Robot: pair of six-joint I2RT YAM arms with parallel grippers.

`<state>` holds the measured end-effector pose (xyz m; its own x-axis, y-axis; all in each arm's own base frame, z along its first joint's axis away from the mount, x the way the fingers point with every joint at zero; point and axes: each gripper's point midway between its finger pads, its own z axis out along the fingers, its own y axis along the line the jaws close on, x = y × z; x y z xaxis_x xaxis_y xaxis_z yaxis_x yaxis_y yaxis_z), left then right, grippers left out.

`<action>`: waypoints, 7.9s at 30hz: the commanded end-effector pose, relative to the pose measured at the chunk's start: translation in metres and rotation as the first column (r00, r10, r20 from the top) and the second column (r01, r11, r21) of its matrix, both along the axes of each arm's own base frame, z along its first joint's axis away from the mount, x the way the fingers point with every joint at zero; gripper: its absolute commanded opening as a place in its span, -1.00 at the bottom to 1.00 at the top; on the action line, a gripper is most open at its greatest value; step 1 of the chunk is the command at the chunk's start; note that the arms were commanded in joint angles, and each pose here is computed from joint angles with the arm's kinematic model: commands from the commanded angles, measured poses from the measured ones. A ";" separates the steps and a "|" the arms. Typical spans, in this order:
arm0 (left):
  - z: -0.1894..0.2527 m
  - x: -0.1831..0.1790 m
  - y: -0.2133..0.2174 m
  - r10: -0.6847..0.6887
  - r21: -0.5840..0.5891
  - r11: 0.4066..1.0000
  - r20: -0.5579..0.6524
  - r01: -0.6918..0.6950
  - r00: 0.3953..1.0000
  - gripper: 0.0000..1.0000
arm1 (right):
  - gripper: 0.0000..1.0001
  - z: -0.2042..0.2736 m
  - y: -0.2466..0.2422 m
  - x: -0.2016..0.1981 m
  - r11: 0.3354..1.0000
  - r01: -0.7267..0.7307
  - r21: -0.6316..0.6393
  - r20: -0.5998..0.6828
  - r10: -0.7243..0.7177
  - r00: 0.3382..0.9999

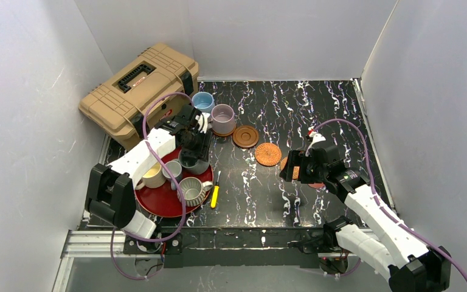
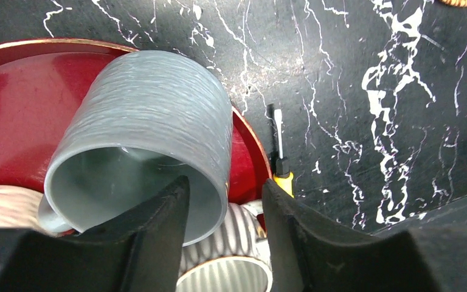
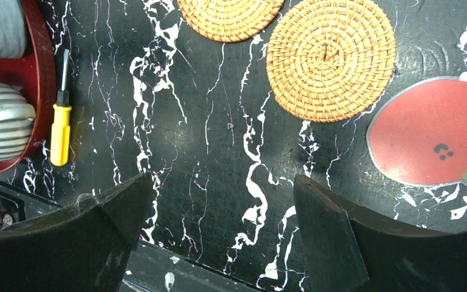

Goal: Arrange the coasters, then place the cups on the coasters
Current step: Place the cup on the tray, then pick up the cup from the tray, then place the cup on the coaster.

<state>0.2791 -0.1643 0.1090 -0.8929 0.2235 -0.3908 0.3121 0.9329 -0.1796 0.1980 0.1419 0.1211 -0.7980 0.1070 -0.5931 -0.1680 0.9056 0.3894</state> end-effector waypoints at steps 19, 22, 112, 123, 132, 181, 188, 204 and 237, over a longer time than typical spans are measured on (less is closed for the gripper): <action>-0.022 -0.018 0.009 -0.132 0.044 0.990 -0.058 0.134 0.990 -0.69 | 0.90 0.008 0.007 0.007 1.000 -0.005 0.024 0.028 0.004 1.000; -0.013 -0.014 0.008 -0.140 0.036 0.989 -0.029 0.141 0.990 -1.00 | 0.90 0.009 0.006 0.008 1.000 -0.004 0.024 0.031 0.003 1.000; 0.054 0.098 -0.217 -0.351 -0.025 0.933 0.155 0.359 0.923 -1.00 | 0.97 0.101 -0.035 0.030 0.995 0.099 -0.026 0.480 -0.074 0.874; 0.044 0.112 -0.217 -0.359 -0.027 0.929 0.170 0.369 0.918 -1.00 | 0.97 0.101 -0.035 0.029 0.995 0.096 -0.023 0.485 -0.073 0.871; 0.039 0.113 -0.206 -0.342 0.000 0.938 0.149 0.345 0.928 -1.00 | 0.97 0.099 -0.035 0.029 0.995 0.094 -0.024 0.481 -0.071 0.874; 0.006 0.120 -0.187 -0.315 0.080 0.948 0.082 0.309 0.946 -0.50 | 0.97 0.098 -0.033 0.028 0.996 0.084 -0.019 0.476 -0.065 0.877; 0.006 0.119 -0.186 -0.316 0.080 0.948 0.082 0.309 0.945 -0.47 | 0.97 0.098 -0.032 0.027 0.997 0.081 -0.017 0.475 -0.063 0.878; 0.007 0.119 -0.183 -0.287 0.085 0.956 0.079 0.280 0.955 -0.81 | 0.97 0.097 -0.031 0.028 0.997 0.078 -0.014 0.473 -0.062 0.879; 0.018 0.125 -0.171 -0.238 0.141 0.965 0.111 0.222 0.965 -1.00 | 0.97 0.093 -0.029 0.027 0.998 0.067 -0.016 0.462 -0.052 0.886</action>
